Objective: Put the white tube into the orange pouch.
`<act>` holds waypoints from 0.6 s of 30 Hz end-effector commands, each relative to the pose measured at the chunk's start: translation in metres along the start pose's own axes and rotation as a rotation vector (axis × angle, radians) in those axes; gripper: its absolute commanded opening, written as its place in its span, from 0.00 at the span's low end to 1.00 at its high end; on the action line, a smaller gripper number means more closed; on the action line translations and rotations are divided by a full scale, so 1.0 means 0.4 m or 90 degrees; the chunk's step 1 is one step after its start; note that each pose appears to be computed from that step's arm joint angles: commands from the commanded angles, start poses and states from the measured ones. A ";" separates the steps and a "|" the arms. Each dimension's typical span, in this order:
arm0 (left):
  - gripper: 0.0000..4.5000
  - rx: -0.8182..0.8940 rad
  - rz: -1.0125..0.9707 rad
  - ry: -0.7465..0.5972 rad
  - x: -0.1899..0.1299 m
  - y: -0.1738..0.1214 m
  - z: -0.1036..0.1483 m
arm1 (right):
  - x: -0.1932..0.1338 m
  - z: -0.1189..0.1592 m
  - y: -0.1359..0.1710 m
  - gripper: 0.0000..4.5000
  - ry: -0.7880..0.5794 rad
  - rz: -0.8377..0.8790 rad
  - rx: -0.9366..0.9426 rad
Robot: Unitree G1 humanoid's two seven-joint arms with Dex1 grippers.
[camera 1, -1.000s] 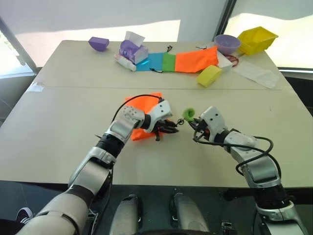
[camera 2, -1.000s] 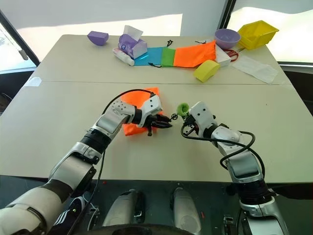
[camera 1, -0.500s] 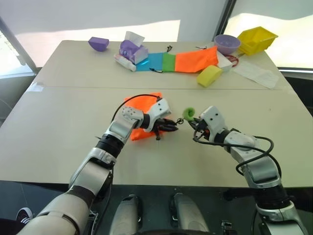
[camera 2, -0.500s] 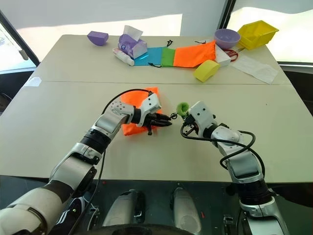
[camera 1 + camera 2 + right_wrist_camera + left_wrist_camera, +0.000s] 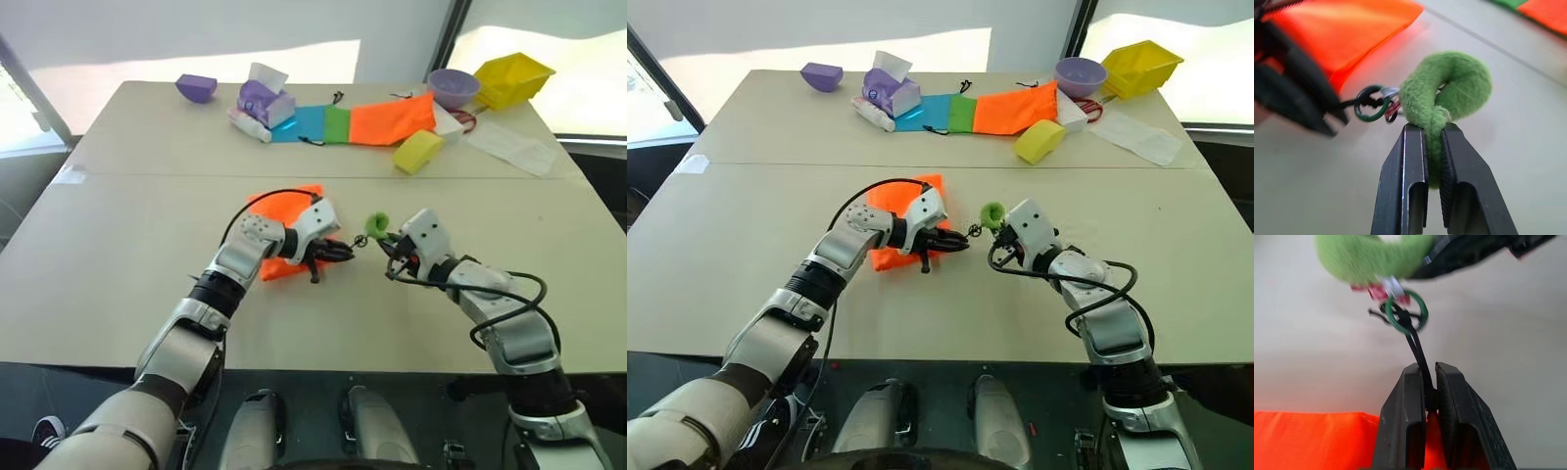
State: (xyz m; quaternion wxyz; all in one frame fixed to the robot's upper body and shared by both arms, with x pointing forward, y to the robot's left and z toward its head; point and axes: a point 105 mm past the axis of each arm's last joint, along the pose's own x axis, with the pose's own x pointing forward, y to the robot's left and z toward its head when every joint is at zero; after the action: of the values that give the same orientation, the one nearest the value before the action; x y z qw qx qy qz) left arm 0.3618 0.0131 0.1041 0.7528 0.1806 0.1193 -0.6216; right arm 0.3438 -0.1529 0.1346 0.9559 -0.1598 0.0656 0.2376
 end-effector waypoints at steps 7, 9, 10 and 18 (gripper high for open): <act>0.05 0.045 -0.025 0.022 -0.069 -0.008 0.007 | -0.029 0.035 -0.194 0.00 -0.033 -0.239 0.035; 0.05 0.058 -0.024 0.025 -0.084 -0.012 0.012 | -0.041 0.025 -0.238 0.00 -0.022 -0.299 0.039; 0.05 0.065 -0.025 0.028 -0.091 -0.015 0.012 | -0.047 0.018 -0.256 0.00 -0.016 -0.322 0.045; 0.05 0.057 -0.013 0.039 -0.111 -0.027 -0.011 | -0.036 -0.008 -0.250 0.00 0.015 -0.313 0.036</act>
State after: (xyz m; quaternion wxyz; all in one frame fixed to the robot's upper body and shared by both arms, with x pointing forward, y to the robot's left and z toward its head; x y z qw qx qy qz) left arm 0.3435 0.0441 0.1199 0.7323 0.2285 0.1046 -0.6329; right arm 0.3796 -0.2176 0.1403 0.9880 -0.1257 0.0727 0.0518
